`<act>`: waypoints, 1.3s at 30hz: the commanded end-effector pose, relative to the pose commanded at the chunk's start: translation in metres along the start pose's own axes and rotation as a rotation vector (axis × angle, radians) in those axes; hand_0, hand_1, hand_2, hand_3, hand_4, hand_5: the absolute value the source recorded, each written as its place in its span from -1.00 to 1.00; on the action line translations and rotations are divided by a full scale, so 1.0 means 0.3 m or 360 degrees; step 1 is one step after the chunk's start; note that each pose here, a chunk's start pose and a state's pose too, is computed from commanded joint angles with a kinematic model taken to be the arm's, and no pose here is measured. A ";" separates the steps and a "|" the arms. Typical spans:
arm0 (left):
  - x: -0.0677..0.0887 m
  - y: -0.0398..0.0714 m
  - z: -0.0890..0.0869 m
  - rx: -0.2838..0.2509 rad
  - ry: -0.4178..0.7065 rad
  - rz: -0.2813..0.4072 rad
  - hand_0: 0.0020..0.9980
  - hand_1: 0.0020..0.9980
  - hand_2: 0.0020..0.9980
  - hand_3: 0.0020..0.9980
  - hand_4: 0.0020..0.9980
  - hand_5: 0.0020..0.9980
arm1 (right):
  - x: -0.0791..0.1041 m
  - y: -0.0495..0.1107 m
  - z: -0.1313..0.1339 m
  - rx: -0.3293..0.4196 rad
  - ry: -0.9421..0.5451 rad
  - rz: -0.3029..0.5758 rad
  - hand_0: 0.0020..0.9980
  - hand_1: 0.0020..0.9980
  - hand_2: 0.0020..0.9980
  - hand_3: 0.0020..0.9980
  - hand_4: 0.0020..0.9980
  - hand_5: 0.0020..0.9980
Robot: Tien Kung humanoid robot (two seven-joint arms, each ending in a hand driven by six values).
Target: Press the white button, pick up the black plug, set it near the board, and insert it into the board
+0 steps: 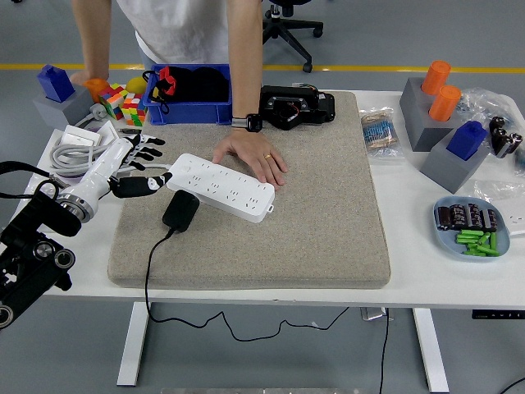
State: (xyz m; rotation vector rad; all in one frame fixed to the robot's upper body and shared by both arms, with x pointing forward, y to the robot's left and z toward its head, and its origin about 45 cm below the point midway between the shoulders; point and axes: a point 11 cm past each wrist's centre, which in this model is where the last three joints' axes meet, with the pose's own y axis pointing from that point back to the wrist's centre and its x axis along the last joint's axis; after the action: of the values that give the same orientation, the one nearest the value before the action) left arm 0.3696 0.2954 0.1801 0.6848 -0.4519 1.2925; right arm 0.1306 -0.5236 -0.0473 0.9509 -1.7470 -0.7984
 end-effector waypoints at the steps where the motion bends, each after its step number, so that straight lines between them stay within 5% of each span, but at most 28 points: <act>1: -0.003 0.007 -0.005 0.0004 0.0009 0.0006 0.59 0.62 0.54 0.68 0.93 -0.26 | -0.002 0.000 0.000 0.0001 -0.0001 -0.0001 0.26 0.21 0.20 0.17 0.33 -0.20; 2: -0.008 0.018 -0.011 0.0012 0.0019 0.0015 0.74 0.80 0.74 0.76 1.00 0.15 | -0.004 0.000 0.000 0.0002 0.0000 -0.0002 0.26 0.21 0.20 0.17 0.33 -0.20; 7: -0.038 0.054 -0.049 0.0095 0.0015 0.0010 0.74 0.80 0.74 0.76 1.00 0.15 | -0.011 0.000 -0.004 0.0006 0.0008 -0.0009 0.26 0.21 0.20 0.17 0.33 -0.20; 8: -0.046 0.061 -0.060 0.0120 0.0009 0.0007 0.88 0.94 0.91 0.89 1.00 0.49 | -0.012 0.000 -0.004 0.0007 0.0010 -0.0010 0.26 0.21 0.20 0.17 0.33 -0.20; 12: -0.074 0.080 -0.077 0.0168 -0.0013 0.0026 0.88 0.94 0.91 0.89 1.00 0.49 | -0.015 0.000 0.001 0.0002 0.0016 -0.0011 0.26 0.21 0.20 0.17 0.33 -0.20; 13: -0.082 0.087 -0.076 0.0178 -0.0044 0.0063 0.88 0.94 0.91 0.89 1.00 0.49 | -0.015 0.000 0.004 0.0000 0.0018 -0.0010 0.26 0.21 0.20 0.17 0.33 -0.20; 14: -0.084 0.092 -0.074 0.0185 -0.0079 0.0110 0.91 0.95 0.91 0.90 1.00 0.27 | -0.014 0.000 0.007 -0.0001 0.0019 -0.0010 0.26 0.21 0.20 0.17 0.33 -0.20; 19: -0.121 0.117 -0.058 0.0221 -0.0245 0.0276 0.91 0.95 0.91 0.90 1.00 0.27 | -0.013 0.000 0.015 -0.0007 0.0027 -0.0008 0.26 0.21 0.20 0.17 0.33 -0.20; 39: -0.250 0.102 -0.046 0.0287 -0.0402 0.0249 0.76 0.75 0.67 0.83 1.00 0.15 | -0.021 0.000 0.034 -0.0018 0.0023 -0.0012 0.26 0.21 0.20 0.17 0.32 -0.20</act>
State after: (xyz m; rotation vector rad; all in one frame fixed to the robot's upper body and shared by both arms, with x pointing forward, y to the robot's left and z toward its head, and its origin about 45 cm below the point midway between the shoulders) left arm 0.3217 0.2549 0.1273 0.9865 -0.6087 1.4114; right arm 0.1225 -0.5170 -0.0534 0.9540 -1.7259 -0.8036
